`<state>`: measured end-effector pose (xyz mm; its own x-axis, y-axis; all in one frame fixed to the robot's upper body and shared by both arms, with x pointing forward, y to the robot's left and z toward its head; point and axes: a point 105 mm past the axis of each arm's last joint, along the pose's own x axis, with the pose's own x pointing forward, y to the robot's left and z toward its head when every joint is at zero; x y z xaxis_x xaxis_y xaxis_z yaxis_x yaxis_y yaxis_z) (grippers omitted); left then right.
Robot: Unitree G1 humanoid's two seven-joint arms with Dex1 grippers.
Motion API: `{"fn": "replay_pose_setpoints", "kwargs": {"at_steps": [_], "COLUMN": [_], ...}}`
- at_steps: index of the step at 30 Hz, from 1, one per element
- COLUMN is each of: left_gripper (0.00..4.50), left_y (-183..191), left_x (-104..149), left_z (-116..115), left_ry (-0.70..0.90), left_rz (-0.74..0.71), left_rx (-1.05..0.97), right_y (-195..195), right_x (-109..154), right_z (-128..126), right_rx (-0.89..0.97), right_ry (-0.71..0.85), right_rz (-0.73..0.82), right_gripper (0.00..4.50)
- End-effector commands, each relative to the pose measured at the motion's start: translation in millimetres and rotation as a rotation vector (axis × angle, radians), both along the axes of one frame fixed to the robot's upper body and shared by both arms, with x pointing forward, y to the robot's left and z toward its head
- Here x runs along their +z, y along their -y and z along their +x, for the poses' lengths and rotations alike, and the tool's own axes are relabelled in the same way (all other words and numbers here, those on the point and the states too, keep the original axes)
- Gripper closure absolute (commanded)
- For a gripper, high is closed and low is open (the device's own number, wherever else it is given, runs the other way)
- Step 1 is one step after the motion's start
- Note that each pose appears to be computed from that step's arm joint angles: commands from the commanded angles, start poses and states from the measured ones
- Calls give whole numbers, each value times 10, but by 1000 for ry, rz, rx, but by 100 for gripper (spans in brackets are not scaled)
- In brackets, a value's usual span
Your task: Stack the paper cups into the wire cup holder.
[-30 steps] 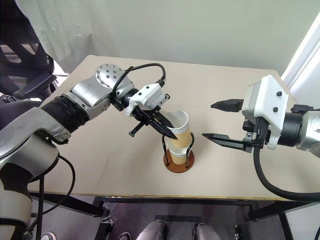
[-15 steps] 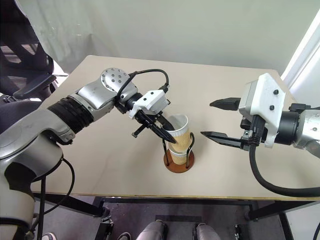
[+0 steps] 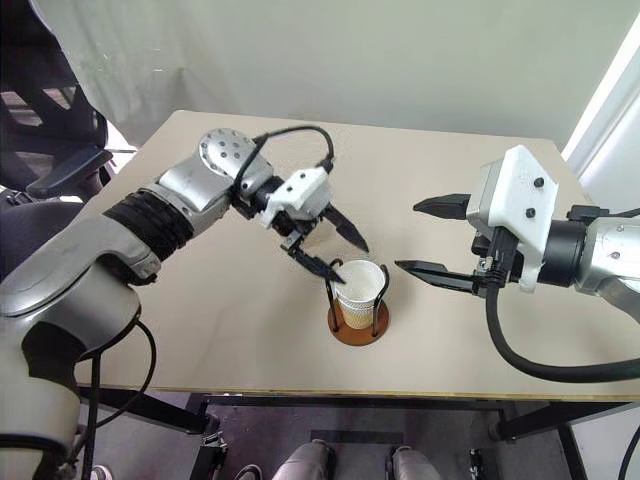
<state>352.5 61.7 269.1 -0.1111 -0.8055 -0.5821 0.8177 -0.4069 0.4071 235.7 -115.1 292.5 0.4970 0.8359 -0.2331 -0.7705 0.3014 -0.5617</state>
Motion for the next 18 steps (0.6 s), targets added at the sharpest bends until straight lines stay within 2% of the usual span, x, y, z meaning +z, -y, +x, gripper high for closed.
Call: {"fn": "replay_pose_setpoints", "kwargs": {"at_steps": [1, 3, 8, 13, 18], "left_gripper": [133, 133, 133, 133, 133], "left_y": [-324, -475, -878, -991, -1001], "left_x": [258, 241, -42, -171, -281], "left_z": [199, 295, 631, 791, 853], "left_ry": [103, 104, 159, 184, 172], "left_rz": [-13, -25, -47, -119, -158], "left_rx": [148, 240, 576, 738, 800], "right_y": [0, 3, 26, 28, 16], "right_x": [63, 64, 80, 83, 93], "right_z": [-2, -3, -32, -33, -21], "right_rx": [4, 9, 27, 43, 57], "right_ry": [43, 43, 38, 34, 35], "right_rz": [4, 5, 3, -4, -7], "right_gripper": [112, 112, 112, 112, 112]}}
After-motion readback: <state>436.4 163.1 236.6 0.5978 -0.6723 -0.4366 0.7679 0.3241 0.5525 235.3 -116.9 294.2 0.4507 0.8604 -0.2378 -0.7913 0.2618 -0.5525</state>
